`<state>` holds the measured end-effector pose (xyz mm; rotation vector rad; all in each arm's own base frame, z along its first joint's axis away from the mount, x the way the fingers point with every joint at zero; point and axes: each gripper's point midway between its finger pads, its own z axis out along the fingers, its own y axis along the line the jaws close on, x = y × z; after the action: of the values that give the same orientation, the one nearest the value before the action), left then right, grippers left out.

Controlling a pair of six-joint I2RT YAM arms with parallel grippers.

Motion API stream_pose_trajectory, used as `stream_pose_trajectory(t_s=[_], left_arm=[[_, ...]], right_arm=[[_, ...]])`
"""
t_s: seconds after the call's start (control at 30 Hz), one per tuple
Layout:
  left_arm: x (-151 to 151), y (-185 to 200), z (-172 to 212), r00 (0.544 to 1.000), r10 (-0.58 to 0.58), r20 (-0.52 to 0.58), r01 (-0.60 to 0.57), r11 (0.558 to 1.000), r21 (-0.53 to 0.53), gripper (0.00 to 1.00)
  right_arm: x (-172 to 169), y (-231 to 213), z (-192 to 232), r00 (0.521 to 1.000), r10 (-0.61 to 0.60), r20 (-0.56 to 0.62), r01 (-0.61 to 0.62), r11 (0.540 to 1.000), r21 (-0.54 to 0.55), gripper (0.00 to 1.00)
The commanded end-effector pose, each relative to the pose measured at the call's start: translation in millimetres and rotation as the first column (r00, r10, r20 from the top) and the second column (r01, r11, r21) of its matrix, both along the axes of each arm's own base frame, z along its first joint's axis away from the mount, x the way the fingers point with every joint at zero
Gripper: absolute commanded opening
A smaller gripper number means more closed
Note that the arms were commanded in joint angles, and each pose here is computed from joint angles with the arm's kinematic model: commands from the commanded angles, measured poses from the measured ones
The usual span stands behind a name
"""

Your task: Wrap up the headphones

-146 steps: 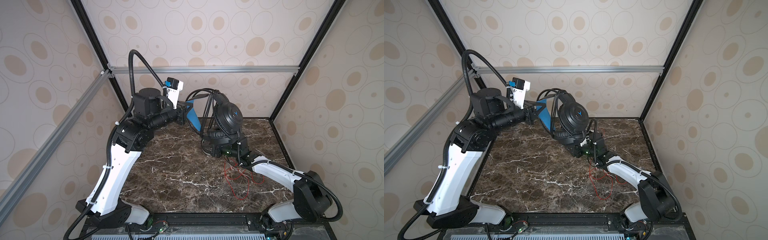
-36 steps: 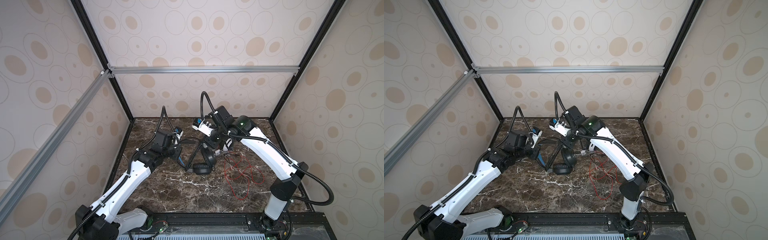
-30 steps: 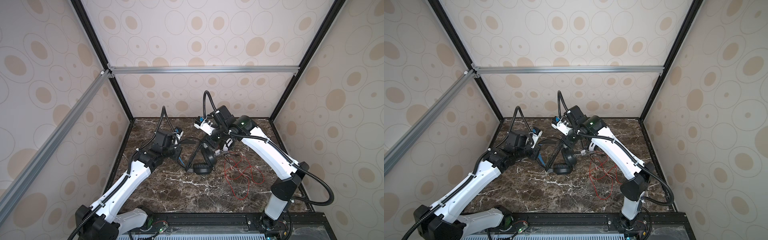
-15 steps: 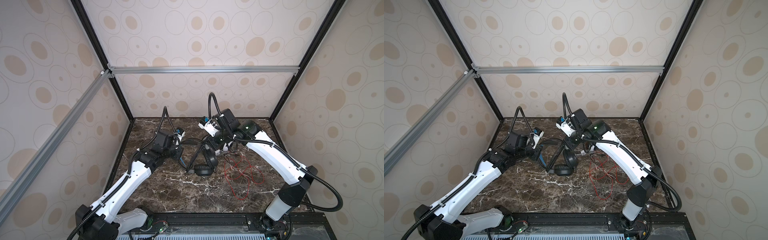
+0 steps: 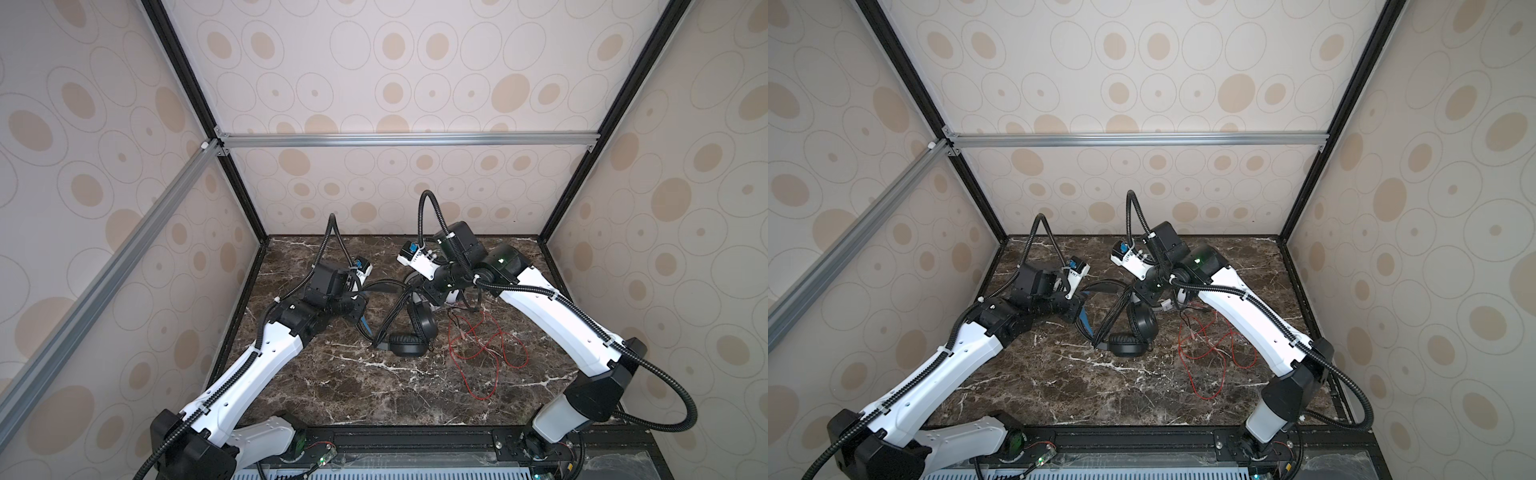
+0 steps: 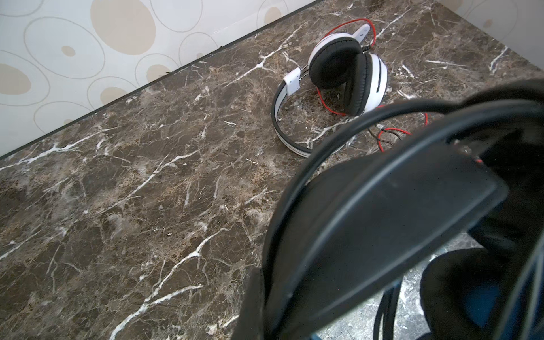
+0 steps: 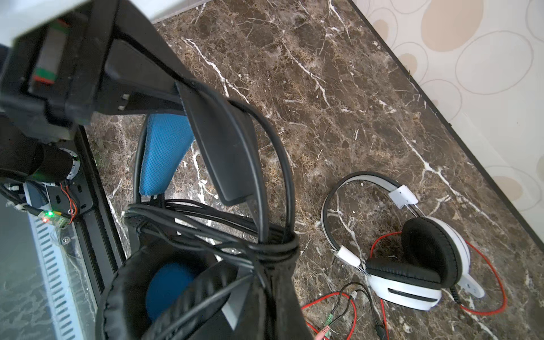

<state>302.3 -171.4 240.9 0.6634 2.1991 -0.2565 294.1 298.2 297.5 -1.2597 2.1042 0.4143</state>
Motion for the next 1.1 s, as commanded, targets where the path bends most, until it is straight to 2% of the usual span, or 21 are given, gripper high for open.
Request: stream_pose_trajectory(t_s=[0.0,0.43,0.53,0.67,0.87,1.07], left_arm=[[-17.0,-2.3,17.7,0.997,-0.075,0.013,0.075,0.997,-0.014,0.0],[-19.6,-6.3,16.8,0.995,-0.101,0.0,0.101,0.995,-0.018,0.0],[-20.1,-5.9,15.9,0.995,-0.104,-0.002,0.104,0.995,-0.013,0.0],[-21.2,-6.3,15.1,0.994,-0.106,-0.006,0.106,0.994,-0.015,0.0],[-20.8,-7.2,17.8,0.994,-0.11,-0.002,0.11,0.994,-0.016,0.0],[-22.9,-10.7,18.2,0.992,-0.127,-0.007,0.126,0.992,-0.031,0.0]], right_arm=[[27.6,-34.1,4.6,0.991,-0.055,0.119,0.065,0.994,-0.088,0.07],[32.5,-38.3,-2.9,0.967,0.121,0.226,-0.066,0.97,-0.233,0.09],[38.3,-41.0,-7.7,0.969,0.096,0.227,-0.038,0.968,-0.249,0.09],[42.8,-41.5,-6.5,0.978,0.031,0.208,0.015,0.976,-0.216,0.1],[33.8,-48.4,-15.1,0.977,0.055,0.205,-0.005,0.972,-0.236,0.1],[44.5,-54.4,-21.2,0.976,0.017,0.215,0.04,0.966,-0.255,0.1]])
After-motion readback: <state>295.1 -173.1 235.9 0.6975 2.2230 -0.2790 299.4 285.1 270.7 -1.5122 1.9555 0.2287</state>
